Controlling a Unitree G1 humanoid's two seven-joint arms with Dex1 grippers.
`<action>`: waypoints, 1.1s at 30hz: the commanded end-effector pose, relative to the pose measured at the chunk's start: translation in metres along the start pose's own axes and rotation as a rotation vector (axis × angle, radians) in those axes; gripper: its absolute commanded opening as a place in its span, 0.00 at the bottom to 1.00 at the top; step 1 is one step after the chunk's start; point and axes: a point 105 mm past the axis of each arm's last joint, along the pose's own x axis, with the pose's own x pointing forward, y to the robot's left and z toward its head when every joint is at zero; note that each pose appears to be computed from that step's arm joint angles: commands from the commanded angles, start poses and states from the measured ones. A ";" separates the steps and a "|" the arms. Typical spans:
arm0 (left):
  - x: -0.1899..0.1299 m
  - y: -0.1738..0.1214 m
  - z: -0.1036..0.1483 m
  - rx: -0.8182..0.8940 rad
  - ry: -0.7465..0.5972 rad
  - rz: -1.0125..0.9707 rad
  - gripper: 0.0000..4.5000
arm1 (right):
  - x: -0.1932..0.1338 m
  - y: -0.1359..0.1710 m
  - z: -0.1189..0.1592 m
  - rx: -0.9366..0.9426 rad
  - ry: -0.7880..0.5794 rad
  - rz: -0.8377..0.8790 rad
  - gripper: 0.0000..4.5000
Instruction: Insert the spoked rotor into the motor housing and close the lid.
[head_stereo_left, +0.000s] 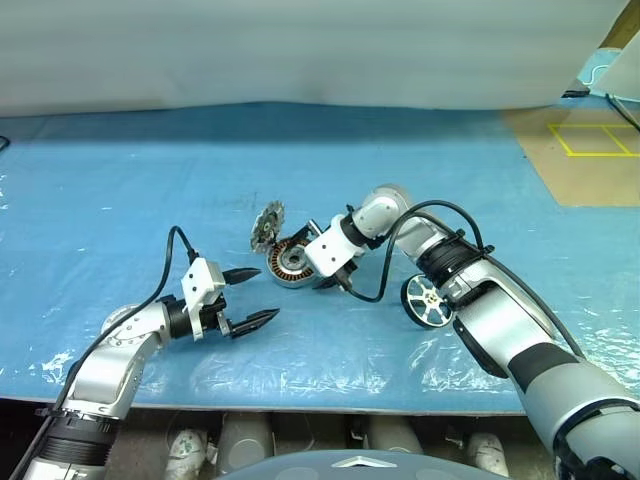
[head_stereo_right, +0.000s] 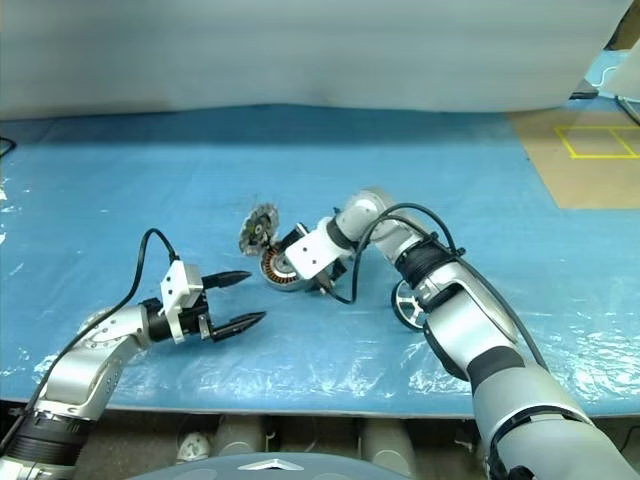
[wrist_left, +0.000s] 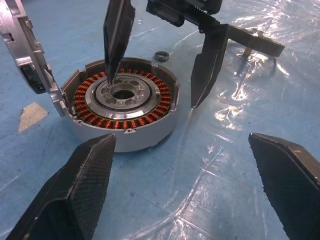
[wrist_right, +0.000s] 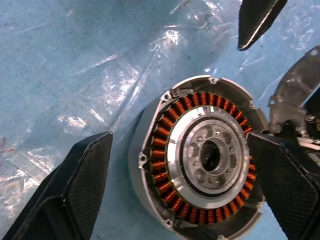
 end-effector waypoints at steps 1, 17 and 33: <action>0.001 -0.001 0.006 0.030 -0.022 -0.009 0.99 | 0.000 0.002 -0.003 -0.012 0.015 -0.002 1.00; 0.006 -0.004 0.008 0.034 -0.028 -0.011 1.00 | 0.012 0.004 -0.010 -0.014 0.048 0.014 0.50; 0.009 -0.007 0.006 0.023 -0.028 -0.015 1.00 | -0.028 0.016 -0.001 0.558 0.012 0.059 0.44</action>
